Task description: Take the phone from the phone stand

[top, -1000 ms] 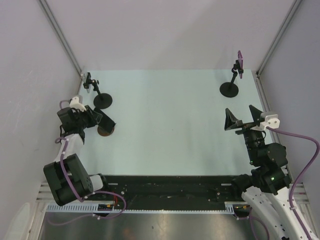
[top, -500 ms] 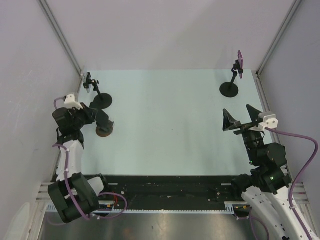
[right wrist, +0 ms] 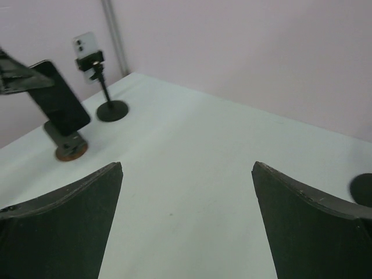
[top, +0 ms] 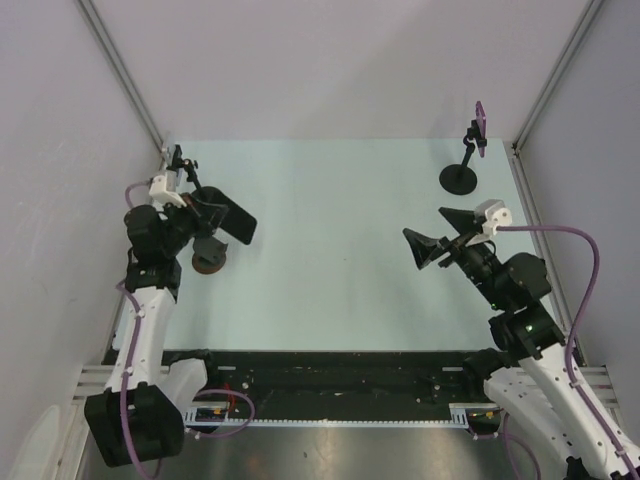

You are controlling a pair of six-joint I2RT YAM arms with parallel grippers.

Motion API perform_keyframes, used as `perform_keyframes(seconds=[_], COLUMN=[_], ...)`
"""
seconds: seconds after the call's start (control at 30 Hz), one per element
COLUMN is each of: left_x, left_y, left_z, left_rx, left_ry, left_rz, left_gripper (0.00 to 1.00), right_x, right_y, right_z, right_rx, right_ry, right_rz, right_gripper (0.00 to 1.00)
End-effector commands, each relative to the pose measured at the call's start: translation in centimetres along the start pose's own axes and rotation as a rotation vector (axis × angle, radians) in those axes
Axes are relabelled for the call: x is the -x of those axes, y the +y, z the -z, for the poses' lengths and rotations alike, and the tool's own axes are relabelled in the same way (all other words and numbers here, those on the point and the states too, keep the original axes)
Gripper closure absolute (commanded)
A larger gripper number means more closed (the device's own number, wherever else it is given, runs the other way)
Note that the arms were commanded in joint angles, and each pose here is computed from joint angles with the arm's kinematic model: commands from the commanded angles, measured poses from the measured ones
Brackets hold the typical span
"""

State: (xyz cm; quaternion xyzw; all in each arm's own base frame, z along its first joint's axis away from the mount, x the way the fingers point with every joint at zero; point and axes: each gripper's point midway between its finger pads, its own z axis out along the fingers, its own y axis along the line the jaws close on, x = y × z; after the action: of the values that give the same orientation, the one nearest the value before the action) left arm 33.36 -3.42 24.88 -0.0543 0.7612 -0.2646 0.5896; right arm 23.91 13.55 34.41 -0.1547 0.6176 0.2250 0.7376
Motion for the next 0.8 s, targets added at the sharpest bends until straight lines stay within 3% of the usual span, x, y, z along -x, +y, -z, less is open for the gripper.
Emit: perform_keyframes(seconds=[0.0, 0.13, 0.3, 0.37, 0.57, 0.77], left_x=[1.7, -0.9, -3.0, -3.5, -6.4, -8.4], left_y=[-7.0, -12.1, -17.1, -18.2, -23.1, -25.3], left_z=[-0.1, -0.7, -0.8, -1.1, -1.1, -0.9], left_rx=[-0.188, -0.323, -0.438, -0.453, -0.549, -0.582], left_ry=[-0.003, 0.114, 0.212, 0.235, 0.353, 0.408], left_rz=[0.081, 0.155, 0.181, 0.191, 0.199, 0.193], left_gripper=[1.0, 1.0, 1.0, 1.0, 1.0, 1.0], right_x=[0.4, -1.7, -3.8, -5.7, -9.9, -10.4], right_y=[4.8, 7.0, 6.6, 7.3, 11.1, 12.5], right_z=[-0.8, -1.8, -3.2, -3.6, -4.2, -4.9], right_rx=[0.252, 0.367, 0.314, 0.319, 0.338, 0.3], right_ry=[0.052, 0.161, 0.252, 0.344, 0.498, 0.486], right_rz=[-0.11, -0.218, -0.309, -0.338, -0.254, -0.167], right_gripper=[0.0, 0.0, 0.0, 0.0, 0.0, 0.0])
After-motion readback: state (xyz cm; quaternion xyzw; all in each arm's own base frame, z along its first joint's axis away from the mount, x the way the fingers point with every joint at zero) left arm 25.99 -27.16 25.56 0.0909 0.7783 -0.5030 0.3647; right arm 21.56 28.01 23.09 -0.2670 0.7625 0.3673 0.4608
